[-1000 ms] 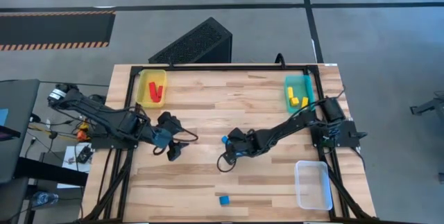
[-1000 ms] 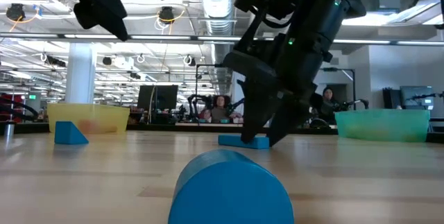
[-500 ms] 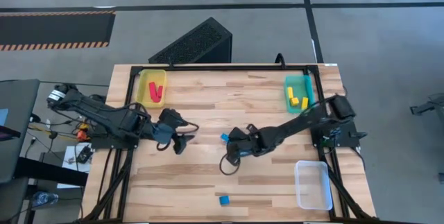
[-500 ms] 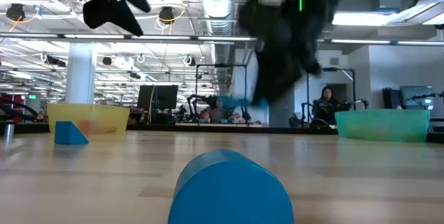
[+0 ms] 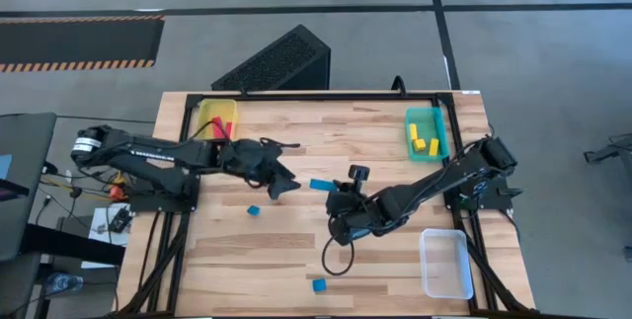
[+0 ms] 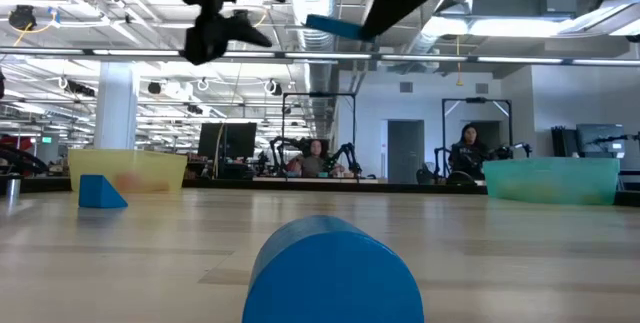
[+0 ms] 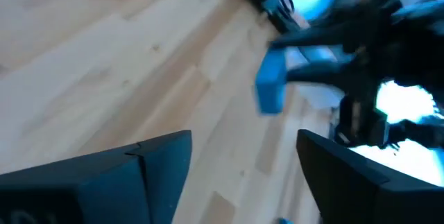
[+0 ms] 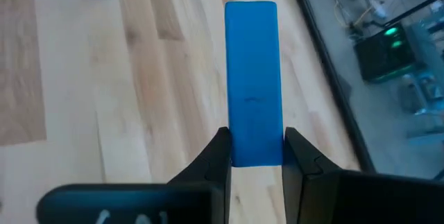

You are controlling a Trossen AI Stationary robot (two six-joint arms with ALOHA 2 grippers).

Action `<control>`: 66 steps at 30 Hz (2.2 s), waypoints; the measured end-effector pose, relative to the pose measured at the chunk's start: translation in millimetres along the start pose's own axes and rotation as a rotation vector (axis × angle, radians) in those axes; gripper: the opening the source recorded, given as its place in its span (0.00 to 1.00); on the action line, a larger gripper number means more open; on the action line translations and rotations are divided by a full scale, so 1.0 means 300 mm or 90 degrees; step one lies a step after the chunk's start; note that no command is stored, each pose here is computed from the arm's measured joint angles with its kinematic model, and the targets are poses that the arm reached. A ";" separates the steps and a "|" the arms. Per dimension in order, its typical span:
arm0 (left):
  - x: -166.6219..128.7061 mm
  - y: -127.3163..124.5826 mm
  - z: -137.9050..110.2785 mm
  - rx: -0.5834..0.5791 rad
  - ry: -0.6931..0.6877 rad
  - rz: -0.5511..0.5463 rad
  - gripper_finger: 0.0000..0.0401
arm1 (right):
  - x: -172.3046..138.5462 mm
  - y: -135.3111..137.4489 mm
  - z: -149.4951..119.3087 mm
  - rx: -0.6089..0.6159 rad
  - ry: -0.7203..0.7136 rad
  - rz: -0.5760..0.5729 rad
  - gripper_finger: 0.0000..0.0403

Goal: Sort & place blocks by color
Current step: Put the top right blue block into the transparent bin

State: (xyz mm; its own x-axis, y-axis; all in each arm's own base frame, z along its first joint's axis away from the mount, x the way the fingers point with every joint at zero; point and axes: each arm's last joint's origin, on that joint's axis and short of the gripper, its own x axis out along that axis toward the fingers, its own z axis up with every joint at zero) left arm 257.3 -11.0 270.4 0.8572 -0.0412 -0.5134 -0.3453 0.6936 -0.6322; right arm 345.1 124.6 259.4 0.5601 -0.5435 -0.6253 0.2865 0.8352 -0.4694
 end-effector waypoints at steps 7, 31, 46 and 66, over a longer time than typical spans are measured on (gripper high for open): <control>0.070 -0.001 0.046 -0.029 0.009 -0.120 0.51 | -0.029 -0.021 0.032 -0.036 -0.013 -0.028 0.18; 0.115 0.015 0.084 0.026 -0.026 -0.170 0.06 | -0.055 -0.036 0.070 -0.089 -0.042 -0.059 0.25; 0.109 -0.020 0.085 0.248 -0.092 -0.200 0.06 | -0.154 -0.170 0.079 0.275 0.005 0.138 0.56; 0.098 -0.114 0.030 0.551 -0.178 -0.239 0.08 | -0.190 -0.241 0.136 0.296 -0.028 0.372 0.23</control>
State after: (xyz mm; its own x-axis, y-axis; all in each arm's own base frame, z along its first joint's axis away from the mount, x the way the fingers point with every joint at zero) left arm 297.7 -29.5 282.0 0.9521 -0.2720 -0.1395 0.2712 0.9622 -0.0254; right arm 324.3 98.7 354.5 0.7492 -0.0046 -0.6624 0.2263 0.9416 0.2493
